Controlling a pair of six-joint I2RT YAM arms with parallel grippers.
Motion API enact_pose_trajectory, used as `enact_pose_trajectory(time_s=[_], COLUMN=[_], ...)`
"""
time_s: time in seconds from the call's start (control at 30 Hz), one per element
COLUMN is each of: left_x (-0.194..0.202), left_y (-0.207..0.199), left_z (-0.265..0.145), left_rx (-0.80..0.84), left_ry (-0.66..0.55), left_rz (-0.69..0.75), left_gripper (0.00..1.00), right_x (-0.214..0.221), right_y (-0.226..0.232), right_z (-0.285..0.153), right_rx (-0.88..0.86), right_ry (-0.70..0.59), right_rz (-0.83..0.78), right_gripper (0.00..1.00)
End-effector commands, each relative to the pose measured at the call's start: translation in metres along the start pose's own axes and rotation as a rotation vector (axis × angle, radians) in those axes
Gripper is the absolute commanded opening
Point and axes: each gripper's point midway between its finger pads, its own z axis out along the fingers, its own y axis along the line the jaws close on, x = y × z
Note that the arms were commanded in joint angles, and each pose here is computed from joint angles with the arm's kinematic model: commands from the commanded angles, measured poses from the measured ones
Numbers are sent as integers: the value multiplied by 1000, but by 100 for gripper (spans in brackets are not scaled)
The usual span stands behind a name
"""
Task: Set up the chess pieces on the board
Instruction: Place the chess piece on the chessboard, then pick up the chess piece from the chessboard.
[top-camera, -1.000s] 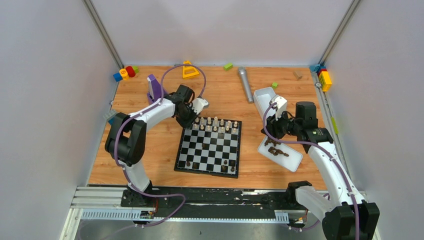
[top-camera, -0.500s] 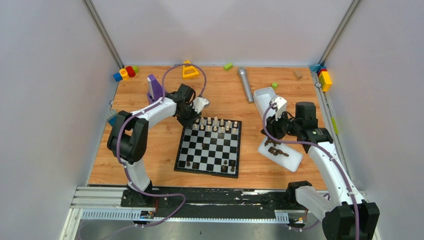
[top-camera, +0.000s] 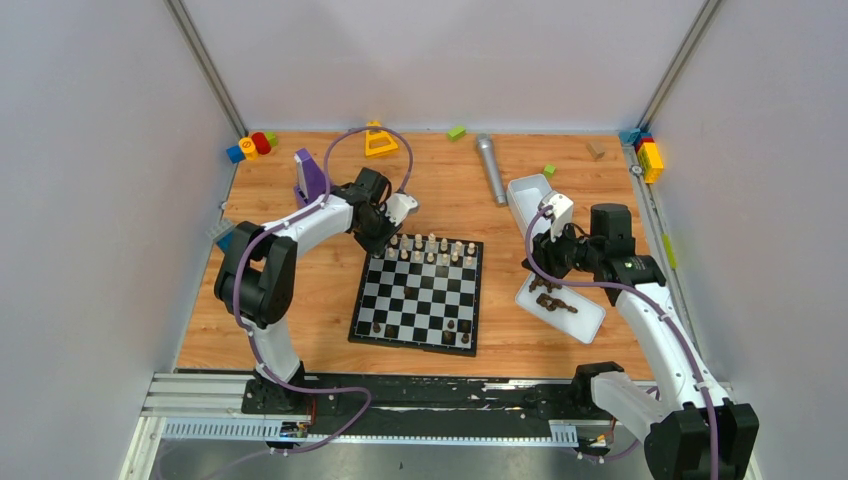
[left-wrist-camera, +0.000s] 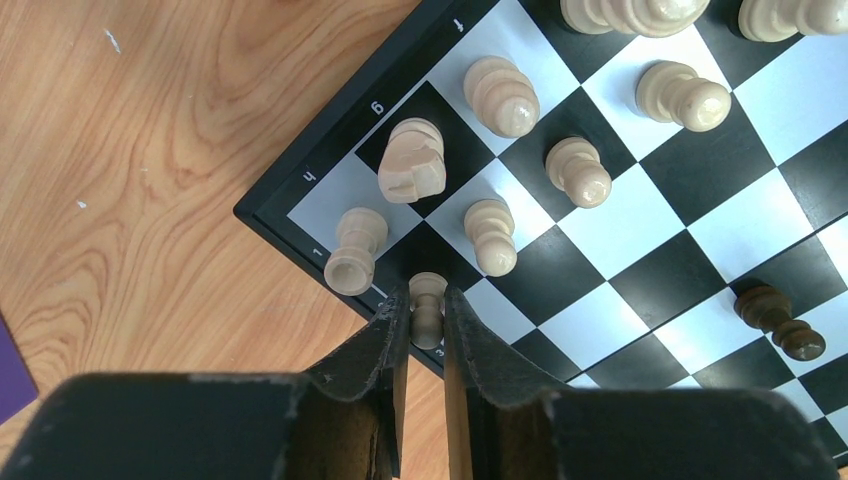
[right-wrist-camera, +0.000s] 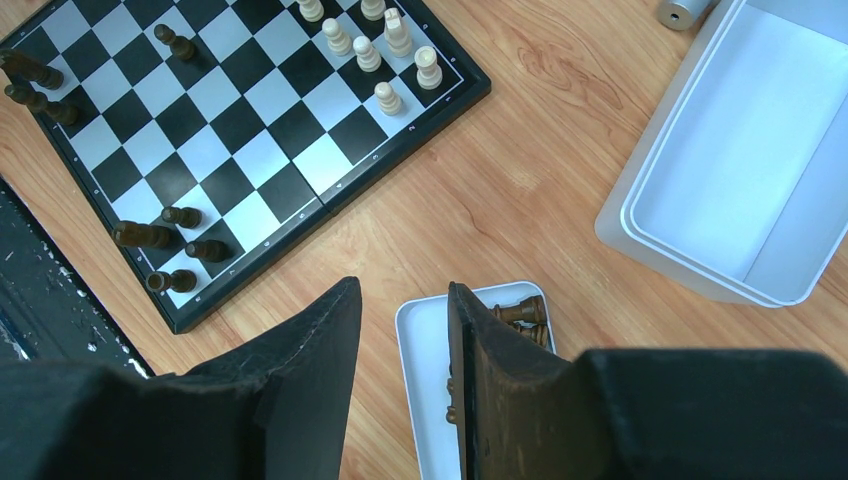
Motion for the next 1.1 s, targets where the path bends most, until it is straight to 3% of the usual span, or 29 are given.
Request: enact_pose_trajectory(time_s=[0.0,0.1,0.3,0.57,0.87,1.07], left_x=[-17,-18,-17,-6,6,4], left_y=[4,4,6,12,-69,-110], left_z=[-3,-3,-12,-57,-92,-67], left_rx=[-3,-1,-26,-85,154,221], left_ry=[-49,-51,-60,-126,-267,-210], left_rz=[-8,-12,-9,8,256,406], left_gripper=[23,25,41,62,72,74], right_x=[-1,-2,-1,-10,-5,-3], right_y=[-1,-1,1,21,19,14], right_z=[0,0,0,-1,4,3], right_rx=[-1,0,-10,-115,-107,-72], right_ry=[-9,-11,-10,-51,-29,-25], right_rz=[-22,-24,-22,-23,-28,-42], right_gripper=[38,38,38,37,36,36])
